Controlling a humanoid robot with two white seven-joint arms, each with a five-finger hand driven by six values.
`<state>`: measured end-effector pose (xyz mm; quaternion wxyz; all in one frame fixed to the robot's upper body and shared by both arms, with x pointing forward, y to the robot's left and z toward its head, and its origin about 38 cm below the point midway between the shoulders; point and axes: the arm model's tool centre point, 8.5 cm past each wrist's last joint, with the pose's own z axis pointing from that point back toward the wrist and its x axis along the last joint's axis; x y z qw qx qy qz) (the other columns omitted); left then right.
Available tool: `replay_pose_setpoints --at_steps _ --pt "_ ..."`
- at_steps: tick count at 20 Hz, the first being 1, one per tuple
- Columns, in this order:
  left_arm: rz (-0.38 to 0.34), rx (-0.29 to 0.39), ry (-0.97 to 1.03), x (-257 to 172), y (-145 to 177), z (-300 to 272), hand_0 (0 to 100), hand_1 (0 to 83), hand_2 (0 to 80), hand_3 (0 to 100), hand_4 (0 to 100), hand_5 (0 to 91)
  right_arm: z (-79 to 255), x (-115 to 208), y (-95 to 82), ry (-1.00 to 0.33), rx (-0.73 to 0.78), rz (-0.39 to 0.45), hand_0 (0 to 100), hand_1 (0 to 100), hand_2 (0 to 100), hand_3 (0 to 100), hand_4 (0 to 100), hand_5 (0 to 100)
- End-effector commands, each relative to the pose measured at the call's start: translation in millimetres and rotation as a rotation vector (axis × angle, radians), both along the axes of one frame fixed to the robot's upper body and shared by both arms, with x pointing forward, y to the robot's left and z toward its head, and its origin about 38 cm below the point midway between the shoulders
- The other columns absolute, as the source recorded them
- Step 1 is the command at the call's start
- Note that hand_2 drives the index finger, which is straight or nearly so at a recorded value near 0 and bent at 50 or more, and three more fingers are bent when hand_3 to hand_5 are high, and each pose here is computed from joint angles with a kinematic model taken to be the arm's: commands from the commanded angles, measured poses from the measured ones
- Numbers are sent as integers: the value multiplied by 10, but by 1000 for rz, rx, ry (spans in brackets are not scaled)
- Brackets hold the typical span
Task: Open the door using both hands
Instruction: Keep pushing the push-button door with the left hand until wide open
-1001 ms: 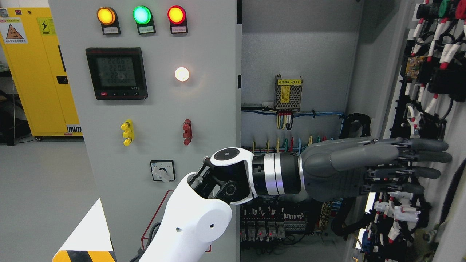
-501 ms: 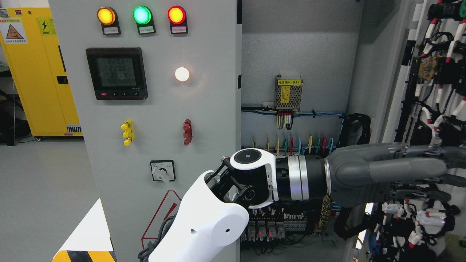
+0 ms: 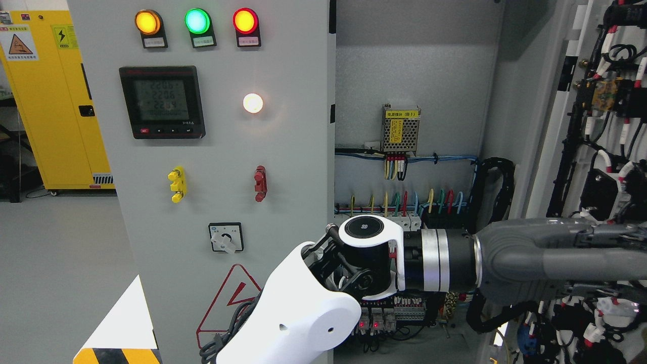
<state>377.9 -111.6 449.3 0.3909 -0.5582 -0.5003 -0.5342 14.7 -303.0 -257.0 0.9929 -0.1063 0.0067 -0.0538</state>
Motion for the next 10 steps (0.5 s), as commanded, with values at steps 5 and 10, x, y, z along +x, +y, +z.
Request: replay_pose_setpoints --at_steps 5,10 --pt "49 -109 37 190 256 257 120 556 0 0 0 0 0 -10 1 1 1 0 0 500 40 0 0 0" --pt "97 -196 89 364 606 492 120 556 0 0 0 0 0 0 1 0 1 0 0 500 40 0 0 0"
